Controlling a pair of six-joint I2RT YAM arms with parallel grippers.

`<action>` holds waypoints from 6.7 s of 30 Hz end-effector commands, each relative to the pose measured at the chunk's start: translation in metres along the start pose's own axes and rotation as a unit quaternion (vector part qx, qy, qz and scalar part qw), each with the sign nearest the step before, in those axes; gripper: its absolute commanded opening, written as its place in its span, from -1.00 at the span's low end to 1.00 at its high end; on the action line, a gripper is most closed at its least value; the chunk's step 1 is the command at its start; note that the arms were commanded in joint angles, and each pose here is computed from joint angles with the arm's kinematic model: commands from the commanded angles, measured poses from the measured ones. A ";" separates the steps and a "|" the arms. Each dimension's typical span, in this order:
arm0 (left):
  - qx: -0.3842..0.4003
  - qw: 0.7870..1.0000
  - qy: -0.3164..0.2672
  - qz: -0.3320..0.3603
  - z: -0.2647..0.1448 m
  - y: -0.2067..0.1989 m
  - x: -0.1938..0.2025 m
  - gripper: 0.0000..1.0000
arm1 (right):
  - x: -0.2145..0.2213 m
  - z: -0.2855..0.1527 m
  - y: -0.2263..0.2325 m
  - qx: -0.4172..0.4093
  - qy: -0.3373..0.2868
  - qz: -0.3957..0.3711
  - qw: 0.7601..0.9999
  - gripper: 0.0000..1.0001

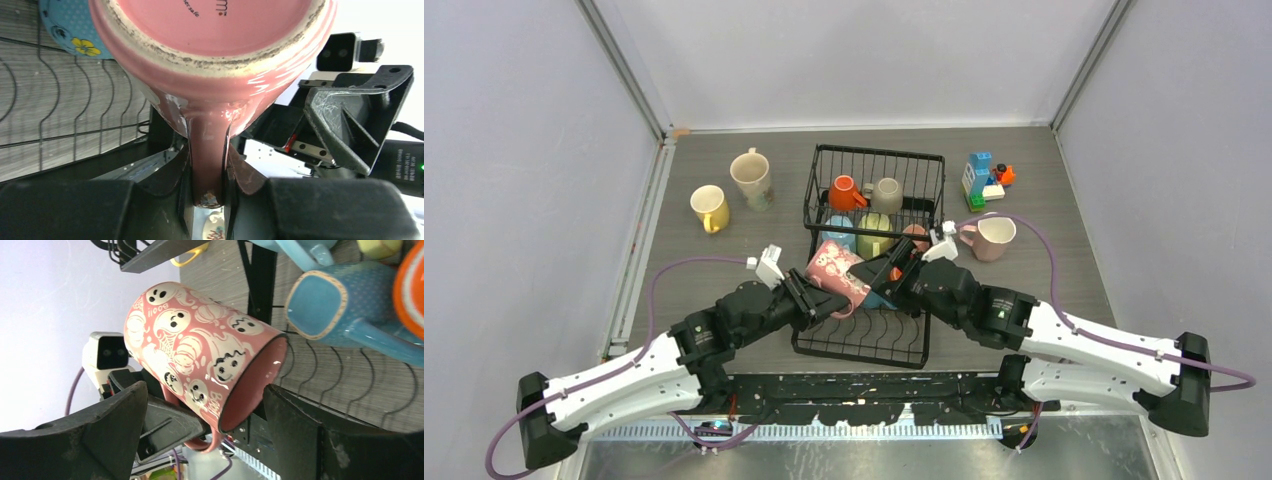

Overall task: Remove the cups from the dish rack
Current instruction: Unload the cup from the dish rack, then place the cup at the center of the board.

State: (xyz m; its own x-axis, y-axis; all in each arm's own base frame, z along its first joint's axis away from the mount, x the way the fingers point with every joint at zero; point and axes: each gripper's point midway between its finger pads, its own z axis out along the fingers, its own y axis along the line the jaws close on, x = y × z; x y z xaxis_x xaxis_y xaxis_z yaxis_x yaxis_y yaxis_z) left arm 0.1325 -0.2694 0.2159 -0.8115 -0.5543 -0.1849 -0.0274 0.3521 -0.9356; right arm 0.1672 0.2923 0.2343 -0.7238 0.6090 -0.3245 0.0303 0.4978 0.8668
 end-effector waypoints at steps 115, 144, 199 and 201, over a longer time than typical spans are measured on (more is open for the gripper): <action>0.187 0.952 0.148 0.194 -0.095 -0.148 0.030 0.99 | -0.397 -0.113 -0.172 0.438 -0.258 0.092 0.856 -0.99; 0.185 0.953 0.154 0.185 -0.092 -0.140 0.034 0.99 | -0.458 -0.017 -0.270 0.495 -0.209 0.178 0.824 -0.99; 0.134 0.956 0.089 0.244 -0.098 -0.136 0.005 0.99 | -0.412 -0.102 -0.094 0.375 -0.321 0.064 0.867 0.99; 0.109 0.956 0.057 0.266 -0.098 -0.134 -0.009 0.99 | -0.398 -0.102 -0.078 0.355 -0.321 0.045 0.877 1.00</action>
State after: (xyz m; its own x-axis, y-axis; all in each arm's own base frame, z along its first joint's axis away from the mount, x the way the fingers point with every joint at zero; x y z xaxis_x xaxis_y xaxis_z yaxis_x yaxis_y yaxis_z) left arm 0.0683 -0.2561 0.3562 -0.8305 -0.1978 -0.5207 0.4577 0.2905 -0.8403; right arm 0.3956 -0.0789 0.2993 -0.1821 0.8016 -0.5694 0.7535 0.4858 0.4429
